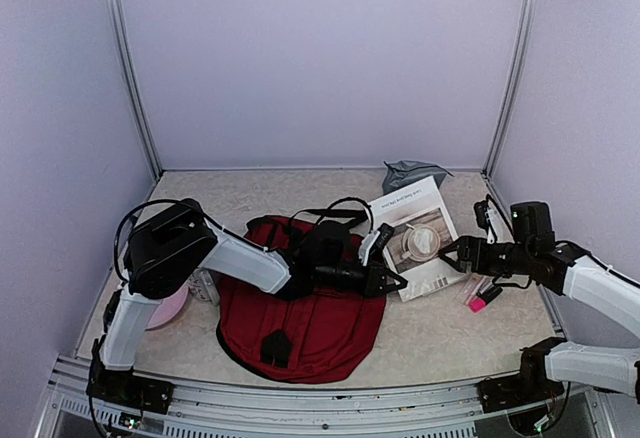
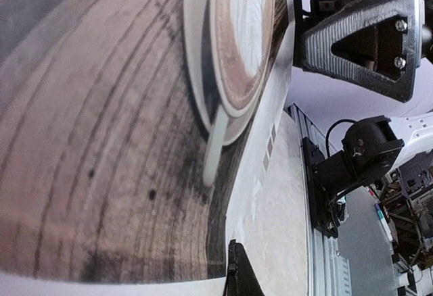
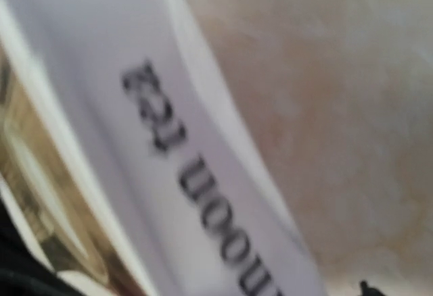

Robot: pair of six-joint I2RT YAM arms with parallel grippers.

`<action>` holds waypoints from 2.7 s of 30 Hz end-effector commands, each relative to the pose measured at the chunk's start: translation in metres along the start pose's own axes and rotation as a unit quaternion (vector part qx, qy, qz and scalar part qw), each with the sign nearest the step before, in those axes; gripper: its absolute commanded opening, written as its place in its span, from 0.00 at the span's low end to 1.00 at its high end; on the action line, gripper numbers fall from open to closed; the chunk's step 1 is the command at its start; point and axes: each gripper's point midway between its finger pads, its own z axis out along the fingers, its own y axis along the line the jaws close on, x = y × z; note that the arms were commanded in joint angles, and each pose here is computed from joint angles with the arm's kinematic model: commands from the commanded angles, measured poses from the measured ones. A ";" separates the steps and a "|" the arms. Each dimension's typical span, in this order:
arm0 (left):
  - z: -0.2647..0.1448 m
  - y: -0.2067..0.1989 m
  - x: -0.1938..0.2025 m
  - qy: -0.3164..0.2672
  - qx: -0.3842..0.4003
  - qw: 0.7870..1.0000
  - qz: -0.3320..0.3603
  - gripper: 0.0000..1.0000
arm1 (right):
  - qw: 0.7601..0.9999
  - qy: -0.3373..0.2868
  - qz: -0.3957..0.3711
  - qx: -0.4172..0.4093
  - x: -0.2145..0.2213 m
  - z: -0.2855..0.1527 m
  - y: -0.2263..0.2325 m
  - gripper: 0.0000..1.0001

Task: Pack the student bag
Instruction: Pick up the book at the center of the board, then pass from the left arm to the right, then pick up the largest pocket of the bag from the student bag.

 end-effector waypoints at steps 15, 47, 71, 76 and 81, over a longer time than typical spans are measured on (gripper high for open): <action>-0.086 -0.139 -0.163 -0.235 0.117 0.959 0.103 0.00 | 0.899 -0.296 -0.126 -0.296 -0.083 -0.148 0.123 1.00; -0.072 -0.189 -0.166 -0.197 0.118 0.963 0.142 0.52 | 0.845 -0.368 -0.153 -0.356 -0.110 -0.161 0.185 0.22; -0.173 -0.118 0.107 0.304 -0.218 0.910 0.178 0.98 | 0.924 -0.307 -0.136 -0.181 -0.121 -0.124 0.140 0.07; -0.191 -0.080 0.137 0.359 -0.320 0.854 0.200 0.97 | 0.930 -0.276 -0.161 -0.183 -0.113 -0.117 0.142 0.07; -0.205 -0.037 0.154 0.411 -0.428 0.764 0.254 0.97 | 0.928 -0.260 -0.173 -0.201 -0.101 -0.116 0.146 0.07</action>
